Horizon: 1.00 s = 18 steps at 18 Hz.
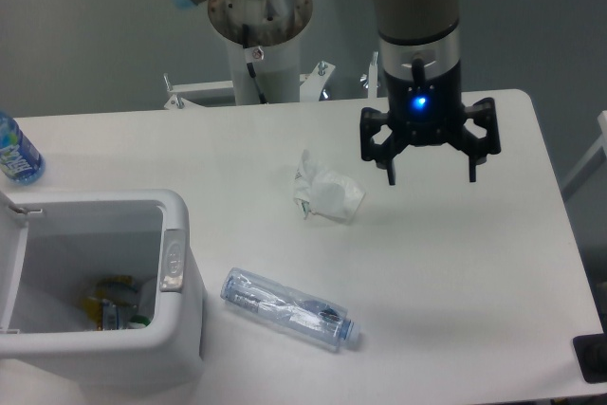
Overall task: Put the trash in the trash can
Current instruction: 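Move the gripper over the crumpled white tissue and lower it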
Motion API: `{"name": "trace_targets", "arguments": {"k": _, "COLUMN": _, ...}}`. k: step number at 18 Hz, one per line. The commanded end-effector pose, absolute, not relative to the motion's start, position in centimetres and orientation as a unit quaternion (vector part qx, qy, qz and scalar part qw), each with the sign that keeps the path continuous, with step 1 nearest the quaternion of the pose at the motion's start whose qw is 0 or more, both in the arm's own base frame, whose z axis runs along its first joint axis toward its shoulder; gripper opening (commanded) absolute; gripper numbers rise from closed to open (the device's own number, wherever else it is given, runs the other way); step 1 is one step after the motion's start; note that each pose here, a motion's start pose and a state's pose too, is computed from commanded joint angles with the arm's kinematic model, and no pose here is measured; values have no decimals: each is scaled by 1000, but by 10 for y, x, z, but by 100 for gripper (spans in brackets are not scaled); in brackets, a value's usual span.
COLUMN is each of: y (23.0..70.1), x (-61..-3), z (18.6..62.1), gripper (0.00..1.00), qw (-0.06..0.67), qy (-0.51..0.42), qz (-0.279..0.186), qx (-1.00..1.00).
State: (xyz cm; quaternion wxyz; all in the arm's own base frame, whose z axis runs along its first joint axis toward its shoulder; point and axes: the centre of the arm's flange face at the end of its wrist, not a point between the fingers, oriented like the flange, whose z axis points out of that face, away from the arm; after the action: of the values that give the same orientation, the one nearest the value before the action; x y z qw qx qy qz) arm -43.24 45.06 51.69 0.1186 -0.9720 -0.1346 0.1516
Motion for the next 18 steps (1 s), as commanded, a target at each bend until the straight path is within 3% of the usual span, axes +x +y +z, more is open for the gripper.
{"name": "trace_targets", "arguments": {"k": 6, "y": 449, "x": -423, "z": 502, "gripper": 100, "qw": 123, "qy": -139, "qz": 142, "qx": -972}}
{"name": "trace_targets", "arguments": {"k": 13, "y": 444, "x": -401, "z": 456, "gripper": 100, "qw": 132, "qy": -158, "qz": 108, "qx": -973}}
{"name": "trace_targets", "arguments": {"k": 18, "y": 420, "x": -365, "z": 411, "gripper": 100, "qw": 93, "qy": -68, "qz": 88, "qx": -989}}
